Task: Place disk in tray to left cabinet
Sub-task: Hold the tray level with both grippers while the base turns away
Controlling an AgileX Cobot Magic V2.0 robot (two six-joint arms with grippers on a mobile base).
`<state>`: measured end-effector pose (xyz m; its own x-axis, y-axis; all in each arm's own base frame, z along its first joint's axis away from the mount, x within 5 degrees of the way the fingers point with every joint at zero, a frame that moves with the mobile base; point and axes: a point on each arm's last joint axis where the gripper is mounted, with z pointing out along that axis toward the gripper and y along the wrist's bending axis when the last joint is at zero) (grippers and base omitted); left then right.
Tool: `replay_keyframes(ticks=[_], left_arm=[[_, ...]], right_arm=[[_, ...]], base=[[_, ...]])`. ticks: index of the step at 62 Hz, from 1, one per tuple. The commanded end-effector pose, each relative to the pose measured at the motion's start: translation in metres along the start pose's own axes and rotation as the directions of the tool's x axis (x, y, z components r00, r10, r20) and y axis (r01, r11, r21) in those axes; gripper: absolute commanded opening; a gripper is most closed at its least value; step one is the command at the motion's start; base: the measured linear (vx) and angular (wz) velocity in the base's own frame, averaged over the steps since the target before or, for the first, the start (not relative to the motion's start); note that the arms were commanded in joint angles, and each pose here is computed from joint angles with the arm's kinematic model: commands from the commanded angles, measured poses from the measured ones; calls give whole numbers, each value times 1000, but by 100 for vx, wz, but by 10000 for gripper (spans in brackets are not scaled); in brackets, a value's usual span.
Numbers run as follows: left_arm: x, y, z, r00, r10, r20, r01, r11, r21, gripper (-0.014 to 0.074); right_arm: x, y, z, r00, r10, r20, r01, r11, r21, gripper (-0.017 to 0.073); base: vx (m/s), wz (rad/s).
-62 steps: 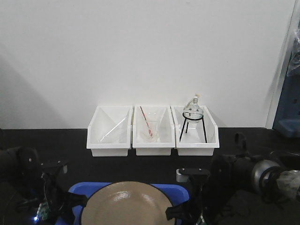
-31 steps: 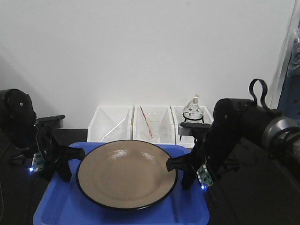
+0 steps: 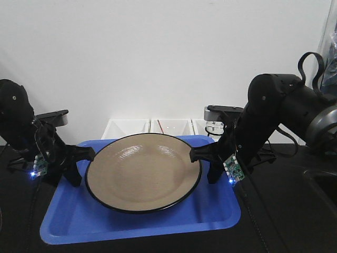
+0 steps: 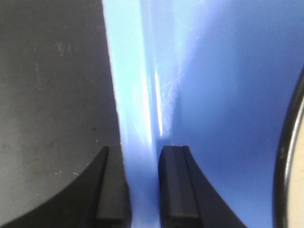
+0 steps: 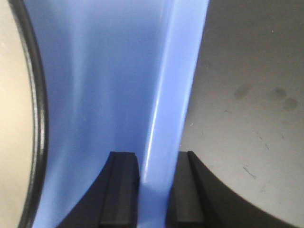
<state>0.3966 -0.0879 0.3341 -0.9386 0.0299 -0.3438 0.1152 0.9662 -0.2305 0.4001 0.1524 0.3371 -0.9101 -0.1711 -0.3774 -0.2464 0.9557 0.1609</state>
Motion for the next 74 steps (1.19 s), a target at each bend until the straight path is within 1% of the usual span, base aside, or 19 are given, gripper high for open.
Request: replay_keyframes(ticks=[1, 47, 74], left_arm=[[2, -24, -36, 996, 14, 88, -23, 994, 103, -1], [2, -23, -35, 996, 14, 87, -23, 994, 103, -1], [2, -23, -35, 996, 14, 87, -23, 994, 103, -1]], right_arm=[[0, 14, -44, 994, -7, 106, 16, 996, -84, -2], [0, 14, -43, 994, -7, 105, 15, 996, -84, -2], [0, 14, -43, 994, -6, 106, 15, 996, -84, -2]], base=[[0, 0], [0, 1], [-4, 27]])
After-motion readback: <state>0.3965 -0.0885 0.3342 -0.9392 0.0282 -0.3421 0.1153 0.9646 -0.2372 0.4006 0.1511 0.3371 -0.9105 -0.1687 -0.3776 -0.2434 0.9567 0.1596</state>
